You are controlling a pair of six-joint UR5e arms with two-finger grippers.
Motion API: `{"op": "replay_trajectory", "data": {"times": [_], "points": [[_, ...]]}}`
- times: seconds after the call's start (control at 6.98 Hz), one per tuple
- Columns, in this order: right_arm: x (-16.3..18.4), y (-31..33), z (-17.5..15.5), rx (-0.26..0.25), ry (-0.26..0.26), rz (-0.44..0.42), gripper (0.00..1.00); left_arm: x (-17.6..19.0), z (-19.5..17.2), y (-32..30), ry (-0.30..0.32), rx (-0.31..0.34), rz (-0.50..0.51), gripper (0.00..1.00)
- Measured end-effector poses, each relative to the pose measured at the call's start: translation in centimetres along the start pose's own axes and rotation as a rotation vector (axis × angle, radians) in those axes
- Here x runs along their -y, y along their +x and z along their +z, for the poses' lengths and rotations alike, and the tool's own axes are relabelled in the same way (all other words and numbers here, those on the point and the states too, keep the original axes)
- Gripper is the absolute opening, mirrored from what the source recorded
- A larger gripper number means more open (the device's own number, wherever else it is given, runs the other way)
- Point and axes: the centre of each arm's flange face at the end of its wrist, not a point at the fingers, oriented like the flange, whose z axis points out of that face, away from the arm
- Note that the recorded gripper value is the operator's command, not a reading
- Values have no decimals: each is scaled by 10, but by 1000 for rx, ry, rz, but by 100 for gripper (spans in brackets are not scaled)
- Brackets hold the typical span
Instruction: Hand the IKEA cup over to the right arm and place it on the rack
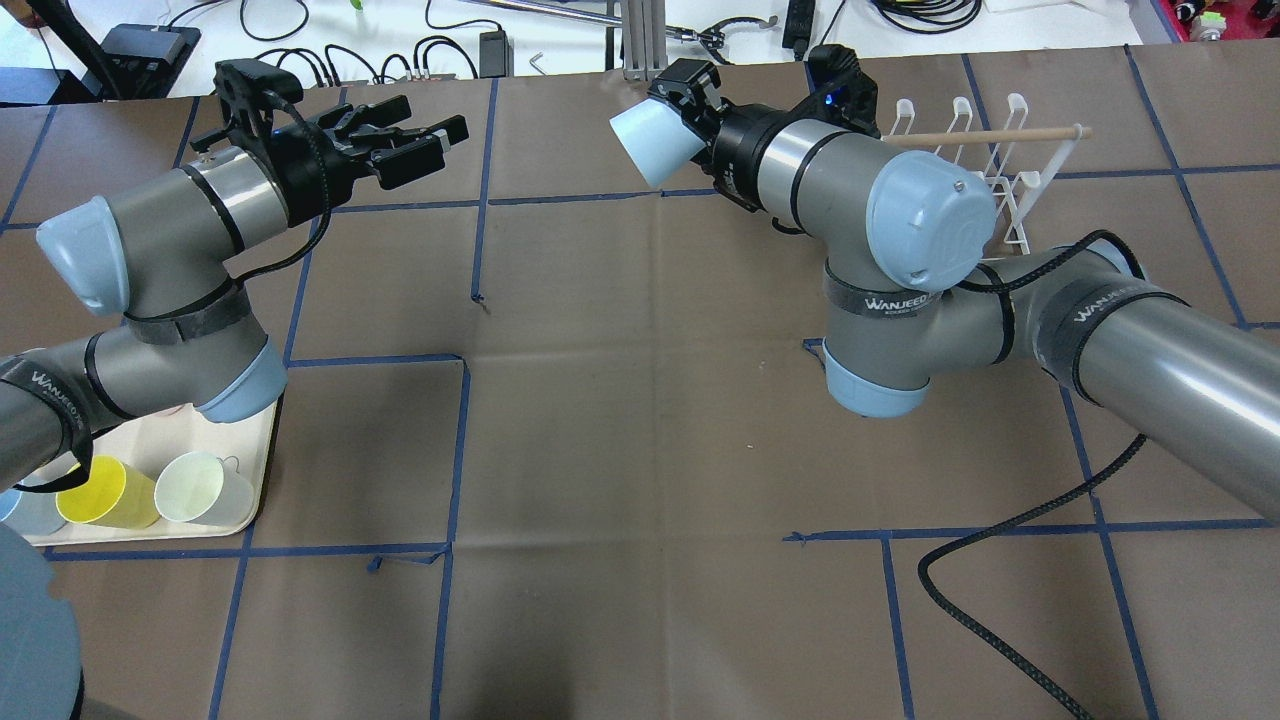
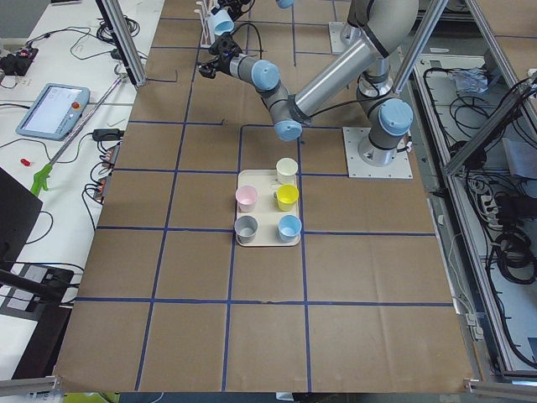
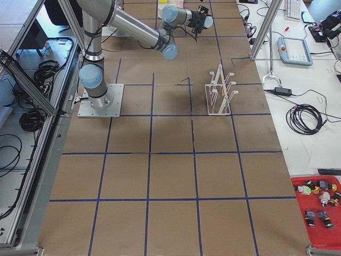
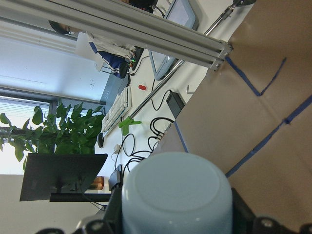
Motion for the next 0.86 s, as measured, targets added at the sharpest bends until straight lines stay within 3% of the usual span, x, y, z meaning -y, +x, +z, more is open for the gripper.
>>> {"op": "replay_trajectory", "data": {"times": [0.14, 0.43, 0.86], "points": [[21, 6, -3, -21, 49, -146, 18, 10, 15, 0, -54, 83, -11, 99], [59, 17, -8, -79, 132, -377, 18, 49, 41, 14, -227, 242, -50, 99], [115, 47, -15, -171, 192, -604, 16, 109, 11, 48, -615, 419, -170, 99]]}}
